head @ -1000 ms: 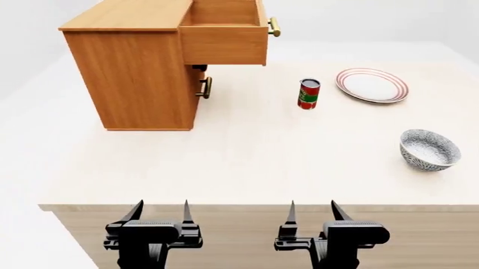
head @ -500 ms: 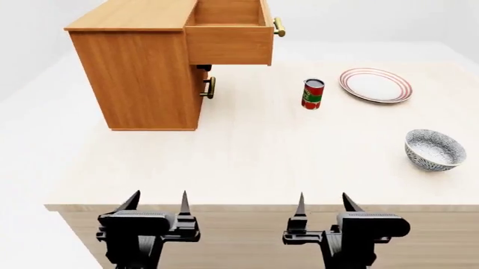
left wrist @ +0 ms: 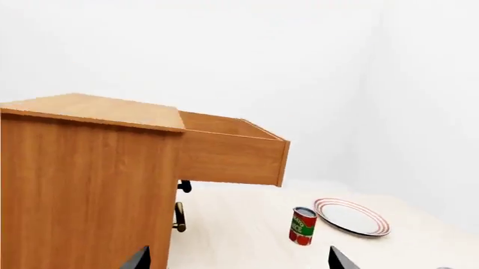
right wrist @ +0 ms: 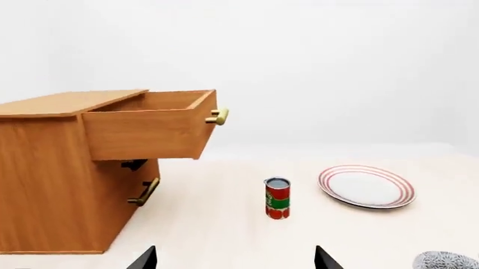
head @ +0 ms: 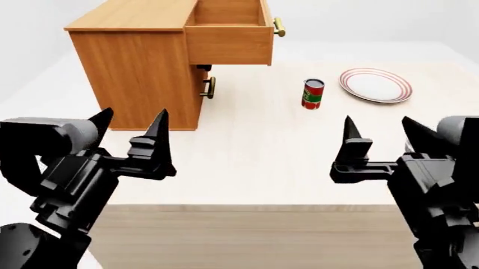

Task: Put the bowl in the top drawer of the cabinet.

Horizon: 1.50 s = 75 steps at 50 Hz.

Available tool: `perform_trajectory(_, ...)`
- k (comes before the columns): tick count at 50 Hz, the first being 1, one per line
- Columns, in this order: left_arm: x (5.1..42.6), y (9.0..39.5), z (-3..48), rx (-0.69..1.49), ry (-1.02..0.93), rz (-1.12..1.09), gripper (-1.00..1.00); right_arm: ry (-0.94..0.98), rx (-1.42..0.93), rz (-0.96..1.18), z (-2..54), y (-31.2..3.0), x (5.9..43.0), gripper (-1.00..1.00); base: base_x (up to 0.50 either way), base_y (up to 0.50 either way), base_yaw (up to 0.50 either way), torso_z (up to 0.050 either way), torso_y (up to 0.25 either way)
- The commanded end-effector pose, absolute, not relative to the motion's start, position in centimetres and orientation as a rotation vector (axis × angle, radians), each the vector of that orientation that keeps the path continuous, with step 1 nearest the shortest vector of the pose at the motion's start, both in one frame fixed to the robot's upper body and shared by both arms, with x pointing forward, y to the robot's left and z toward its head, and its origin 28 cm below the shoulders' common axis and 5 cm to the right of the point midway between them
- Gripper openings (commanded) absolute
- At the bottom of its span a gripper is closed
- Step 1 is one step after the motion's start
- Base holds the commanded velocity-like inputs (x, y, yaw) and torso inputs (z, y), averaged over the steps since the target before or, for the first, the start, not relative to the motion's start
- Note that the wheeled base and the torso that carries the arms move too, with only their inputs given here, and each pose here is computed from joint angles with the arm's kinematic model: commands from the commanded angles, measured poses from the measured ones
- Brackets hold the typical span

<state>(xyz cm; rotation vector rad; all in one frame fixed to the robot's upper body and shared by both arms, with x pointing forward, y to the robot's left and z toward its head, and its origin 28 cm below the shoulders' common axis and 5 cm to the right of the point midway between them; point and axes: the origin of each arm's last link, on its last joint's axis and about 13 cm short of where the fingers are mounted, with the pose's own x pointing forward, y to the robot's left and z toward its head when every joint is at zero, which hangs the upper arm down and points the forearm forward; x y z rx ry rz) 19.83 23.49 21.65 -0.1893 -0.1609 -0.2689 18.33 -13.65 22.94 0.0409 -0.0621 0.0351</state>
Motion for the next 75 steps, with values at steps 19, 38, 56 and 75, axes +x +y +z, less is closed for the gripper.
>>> perform_trajectory(19, 18.8, 27.0, 34.3, 0.068, -0.330, -0.352, 1.00, -0.204, -0.207, 0.116, 37.0, -15.9, 15.3, 1.00, 0.13, 0.00, 0.00, 0.000, 0.000)
perform_trajectory(38, 19.4, 28.2, 36.2, 0.062, -0.358, -0.308, 1.00, -0.219, -0.203, 0.105, 39.7, -17.5, 19.7, 1.00, 0.21, 0.00, 0.00, 0.000, 0.000)
perform_trajectory(56, 19.1, 28.2, 35.0, 0.091, -0.080, -0.349, 1.00, -0.034, -0.195, 0.097, 38.8, -19.0, 24.8, 1.00, 0.21, 0.00, 0.00, 0.000, 0.000)
perform_trajectory(75, 19.5, 28.2, 34.7, 0.098, -0.056, -0.360, 1.00, -0.021, -0.197, 0.101, 38.8, -19.0, 25.2, 1.00, 0.21, 0.00, 0.00, 0.000, 0.000)
